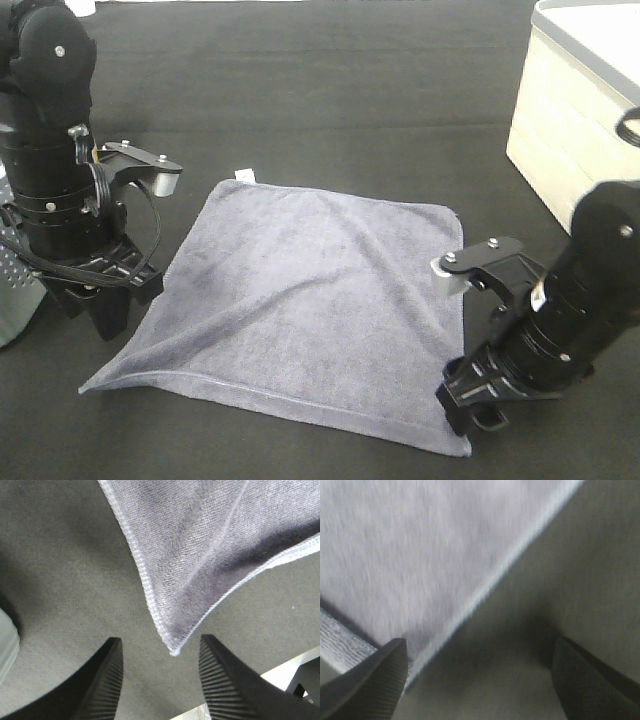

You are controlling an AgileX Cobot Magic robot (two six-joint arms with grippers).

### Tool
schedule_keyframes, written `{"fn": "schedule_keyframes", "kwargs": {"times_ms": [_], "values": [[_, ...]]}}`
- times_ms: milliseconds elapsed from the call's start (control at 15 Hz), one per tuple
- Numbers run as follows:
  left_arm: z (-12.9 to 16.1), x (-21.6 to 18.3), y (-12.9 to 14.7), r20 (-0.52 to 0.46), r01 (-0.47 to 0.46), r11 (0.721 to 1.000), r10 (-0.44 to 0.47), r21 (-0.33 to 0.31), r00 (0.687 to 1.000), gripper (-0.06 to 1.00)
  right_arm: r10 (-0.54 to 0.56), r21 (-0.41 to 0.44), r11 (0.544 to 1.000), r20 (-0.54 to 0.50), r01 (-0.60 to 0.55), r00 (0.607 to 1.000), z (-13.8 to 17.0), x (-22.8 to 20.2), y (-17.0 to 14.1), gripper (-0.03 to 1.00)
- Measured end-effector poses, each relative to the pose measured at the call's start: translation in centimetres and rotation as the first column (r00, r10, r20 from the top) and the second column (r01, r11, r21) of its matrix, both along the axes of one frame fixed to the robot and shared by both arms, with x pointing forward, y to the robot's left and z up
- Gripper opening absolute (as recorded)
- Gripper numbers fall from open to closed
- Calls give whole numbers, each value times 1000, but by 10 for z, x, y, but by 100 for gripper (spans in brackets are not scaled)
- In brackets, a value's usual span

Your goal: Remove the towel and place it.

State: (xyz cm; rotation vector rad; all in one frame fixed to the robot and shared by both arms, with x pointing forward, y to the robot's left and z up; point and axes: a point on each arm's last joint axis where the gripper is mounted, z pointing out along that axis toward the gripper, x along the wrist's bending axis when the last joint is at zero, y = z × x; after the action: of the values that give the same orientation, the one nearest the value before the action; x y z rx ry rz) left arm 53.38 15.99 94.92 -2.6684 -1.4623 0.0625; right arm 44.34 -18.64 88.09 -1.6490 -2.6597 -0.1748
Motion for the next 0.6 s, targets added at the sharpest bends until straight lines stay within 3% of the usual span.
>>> {"fn": "schedule_keyframes", "kwargs": {"times_ms": [333,600], "values": [[0,2,-1,23,4,1000,-3,-12,1000,45,-34,20,999,-16,34,999,8,-22,-9,76],[0,2,-1,16,4,1000,-4,-10,1000,45,-47,75,996,64,42,997,29,-23,-9,76]]}}
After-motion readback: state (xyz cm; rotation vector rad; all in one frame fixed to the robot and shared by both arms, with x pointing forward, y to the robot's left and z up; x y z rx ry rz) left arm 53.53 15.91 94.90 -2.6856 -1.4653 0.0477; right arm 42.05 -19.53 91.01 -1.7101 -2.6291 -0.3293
